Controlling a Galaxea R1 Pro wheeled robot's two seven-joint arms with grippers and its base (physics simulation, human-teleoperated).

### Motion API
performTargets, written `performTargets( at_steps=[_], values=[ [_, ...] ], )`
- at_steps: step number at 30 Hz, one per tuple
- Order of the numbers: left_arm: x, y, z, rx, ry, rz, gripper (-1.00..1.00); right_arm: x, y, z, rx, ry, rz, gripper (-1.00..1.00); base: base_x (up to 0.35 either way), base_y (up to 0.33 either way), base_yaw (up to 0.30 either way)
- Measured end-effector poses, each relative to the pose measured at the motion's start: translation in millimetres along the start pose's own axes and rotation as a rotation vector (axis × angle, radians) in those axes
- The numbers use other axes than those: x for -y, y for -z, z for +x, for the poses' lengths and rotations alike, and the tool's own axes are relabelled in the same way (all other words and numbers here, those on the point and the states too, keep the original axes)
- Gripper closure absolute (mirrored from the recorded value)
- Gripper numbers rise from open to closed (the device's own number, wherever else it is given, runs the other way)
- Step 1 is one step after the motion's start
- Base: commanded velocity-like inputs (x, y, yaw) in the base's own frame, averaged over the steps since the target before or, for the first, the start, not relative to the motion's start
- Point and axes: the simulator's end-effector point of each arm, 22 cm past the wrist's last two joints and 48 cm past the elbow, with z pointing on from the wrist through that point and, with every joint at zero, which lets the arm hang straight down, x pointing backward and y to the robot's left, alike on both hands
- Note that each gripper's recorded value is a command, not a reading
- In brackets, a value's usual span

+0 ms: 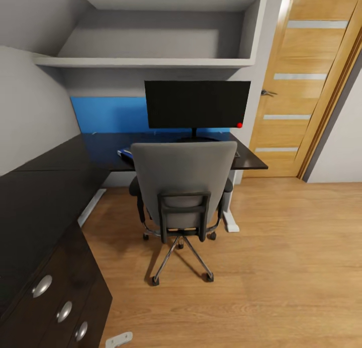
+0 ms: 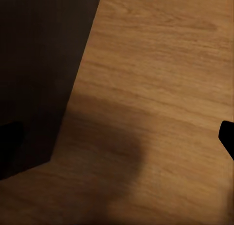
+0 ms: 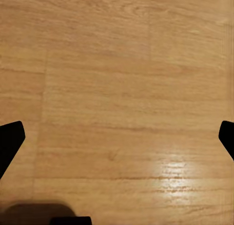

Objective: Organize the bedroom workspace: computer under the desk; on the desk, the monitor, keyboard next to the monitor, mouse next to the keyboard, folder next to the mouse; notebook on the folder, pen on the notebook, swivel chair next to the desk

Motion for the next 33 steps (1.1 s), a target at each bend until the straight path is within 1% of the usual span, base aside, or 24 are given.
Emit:
performTargets(
  at_steps=[33],
  values=[
    [-16, 51.4, -44, -0.002, -0.005, -0.012, -1.00, 16, 45.7, -50, -0.001, -0.001, 0.000, -1.00, 0.000, 0.000, 0.000]
  ],
)
